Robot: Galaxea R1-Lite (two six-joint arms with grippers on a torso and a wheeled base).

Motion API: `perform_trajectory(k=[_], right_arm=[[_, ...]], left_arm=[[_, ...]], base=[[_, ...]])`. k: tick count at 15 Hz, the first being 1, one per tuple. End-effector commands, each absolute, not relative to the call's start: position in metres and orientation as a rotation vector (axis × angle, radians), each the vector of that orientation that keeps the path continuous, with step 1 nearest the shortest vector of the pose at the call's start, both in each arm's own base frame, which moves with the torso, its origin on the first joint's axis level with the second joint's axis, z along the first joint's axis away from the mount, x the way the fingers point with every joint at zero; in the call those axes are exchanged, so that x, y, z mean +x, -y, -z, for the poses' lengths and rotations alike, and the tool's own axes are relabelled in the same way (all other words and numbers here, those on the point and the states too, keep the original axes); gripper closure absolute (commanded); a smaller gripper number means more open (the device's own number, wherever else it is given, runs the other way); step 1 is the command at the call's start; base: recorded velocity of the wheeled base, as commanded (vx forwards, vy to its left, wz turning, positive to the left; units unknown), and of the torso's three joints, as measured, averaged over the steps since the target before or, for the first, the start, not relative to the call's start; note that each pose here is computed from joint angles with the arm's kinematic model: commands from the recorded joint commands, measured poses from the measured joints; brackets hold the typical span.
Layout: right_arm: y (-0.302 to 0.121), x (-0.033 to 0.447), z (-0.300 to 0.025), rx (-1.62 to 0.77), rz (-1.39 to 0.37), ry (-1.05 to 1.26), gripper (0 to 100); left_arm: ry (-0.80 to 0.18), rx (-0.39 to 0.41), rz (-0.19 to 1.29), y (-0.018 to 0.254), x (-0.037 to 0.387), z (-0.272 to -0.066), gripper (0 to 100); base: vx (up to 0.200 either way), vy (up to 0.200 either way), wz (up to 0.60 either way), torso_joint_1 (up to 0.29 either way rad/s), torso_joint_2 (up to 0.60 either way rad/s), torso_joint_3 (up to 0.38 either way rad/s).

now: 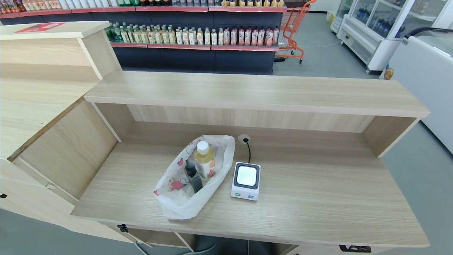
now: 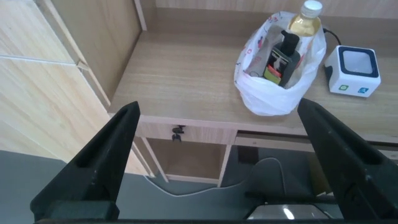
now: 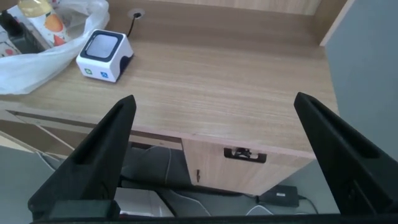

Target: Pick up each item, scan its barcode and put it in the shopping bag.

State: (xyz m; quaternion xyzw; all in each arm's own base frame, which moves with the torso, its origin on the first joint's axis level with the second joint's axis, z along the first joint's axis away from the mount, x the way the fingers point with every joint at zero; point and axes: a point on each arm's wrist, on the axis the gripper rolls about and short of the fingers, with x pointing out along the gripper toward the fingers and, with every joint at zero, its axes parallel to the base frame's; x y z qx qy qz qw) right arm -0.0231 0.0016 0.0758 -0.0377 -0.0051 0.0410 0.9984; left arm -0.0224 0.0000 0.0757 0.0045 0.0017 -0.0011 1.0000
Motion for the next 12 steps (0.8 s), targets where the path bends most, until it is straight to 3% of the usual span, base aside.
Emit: perform_trajectory(k=[1,6,9,10,12], right_arm=[[-0.0016,-0.0229,-0.0760,-0.075,-0.081,0.008,0],[-0.0016,-0.0229,-0.0760,-0.071,-0.081,0.007,0],[-0.0016,-0.0229,-0.0760,-0.069,-0.081,0.007,0],[-0.0016,-0.0229,-0.0760,-0.069,-0.081,0.007,100],[-0.0016,-0.0229,-0.0760,-0.074,-0.081,0.008,100]], left_arm=[[-0.011,0.009,0.003,0.0000,-0.0219,-0.0759,0],[-0.002,0.008,0.002,0.0000,-0.0226,-0.0757,0],[-0.002,0.008,0.002,0.0000,-0.0226,-0.0757,0],[-0.002,0.008,0.002,0.0000,-0.0226,-0.0757,0],[-0.002,0.008,0.002,0.0000,-0.0226,-0.0757,0]], base=[[0.200,0.000,0.00,0.002,0.00,0.002],[0.200,0.000,0.00,0.008,0.00,0.000],[0.000,0.000,0.00,0.000,0.00,0.000],[0.000,0.000,0.00,0.000,0.00,0.000],[0.000,0.000,0.00,0.000,0.00,0.000]])
